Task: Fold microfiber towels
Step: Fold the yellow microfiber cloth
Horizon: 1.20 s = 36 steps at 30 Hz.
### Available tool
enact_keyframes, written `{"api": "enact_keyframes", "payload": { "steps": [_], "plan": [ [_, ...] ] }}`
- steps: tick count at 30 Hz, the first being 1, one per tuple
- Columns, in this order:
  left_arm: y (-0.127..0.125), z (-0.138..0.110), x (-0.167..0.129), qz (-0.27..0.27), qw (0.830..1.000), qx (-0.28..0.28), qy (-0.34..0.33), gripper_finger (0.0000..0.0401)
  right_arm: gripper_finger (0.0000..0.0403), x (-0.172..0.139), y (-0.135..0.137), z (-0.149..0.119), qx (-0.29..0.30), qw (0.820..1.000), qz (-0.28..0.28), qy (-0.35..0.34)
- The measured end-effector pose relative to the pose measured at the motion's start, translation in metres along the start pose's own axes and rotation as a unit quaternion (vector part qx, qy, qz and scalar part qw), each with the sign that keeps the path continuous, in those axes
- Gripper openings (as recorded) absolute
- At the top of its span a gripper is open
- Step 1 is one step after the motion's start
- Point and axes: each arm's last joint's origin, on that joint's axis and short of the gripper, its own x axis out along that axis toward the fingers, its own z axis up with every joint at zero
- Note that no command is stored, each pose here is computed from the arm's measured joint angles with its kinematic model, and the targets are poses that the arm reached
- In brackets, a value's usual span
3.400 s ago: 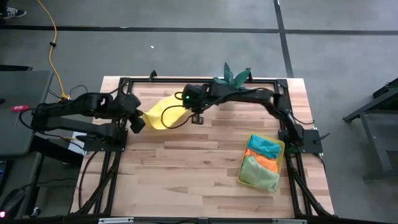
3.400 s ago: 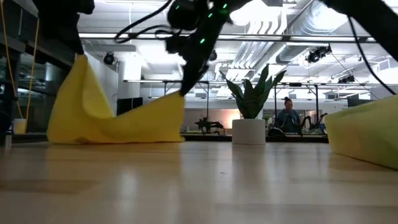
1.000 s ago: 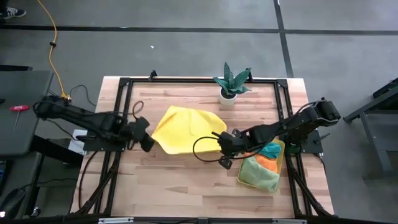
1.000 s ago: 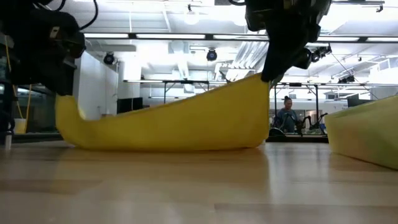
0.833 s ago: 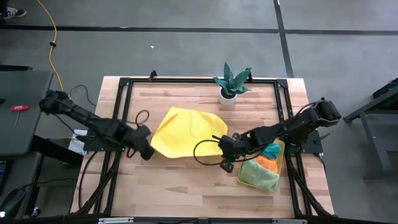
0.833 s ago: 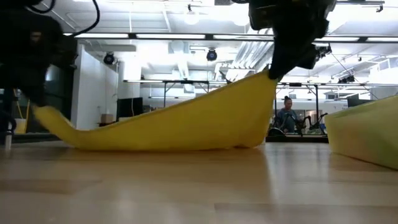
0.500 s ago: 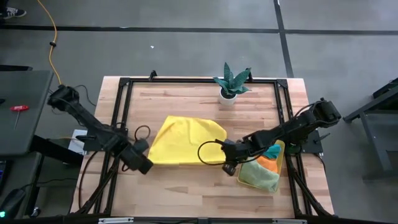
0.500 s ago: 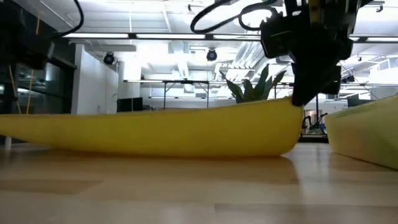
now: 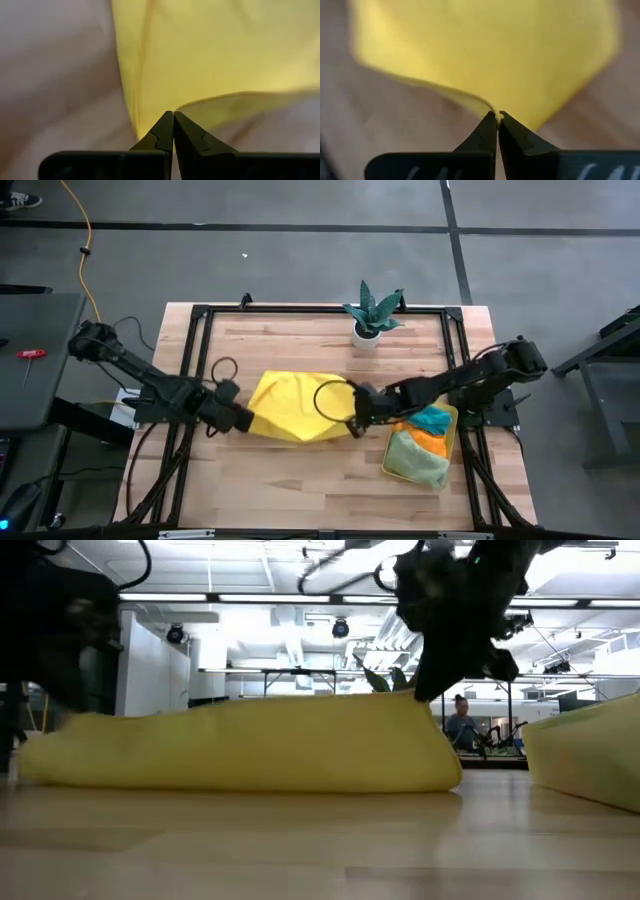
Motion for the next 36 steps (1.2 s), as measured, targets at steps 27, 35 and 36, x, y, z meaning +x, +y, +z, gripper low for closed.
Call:
{"api": "enact_keyframes", "payload": {
  "steps": [27, 35, 36],
  "plan": [
    [0.006, 0.065, 0.050, 0.148, 0.969, -0.031, -0.197, 0.0000, 0.0000, 0.001, -0.054, 0.045, 0.174, 0.967, -0.160, -0.099],
    [0.007, 0.065, 0.052, 0.161, 0.966, -0.025, -0.200, 0.0011, 0.0006, 0.002, -0.054, 0.044, 0.182, 0.965, -0.161, -0.099],
    [0.008, 0.065, 0.052, 0.162, 0.966, -0.025, -0.201, 0.0014, 0.0013, 0.002, -0.055, 0.045, 0.183, 0.964, -0.162, -0.099]
  ]
}}
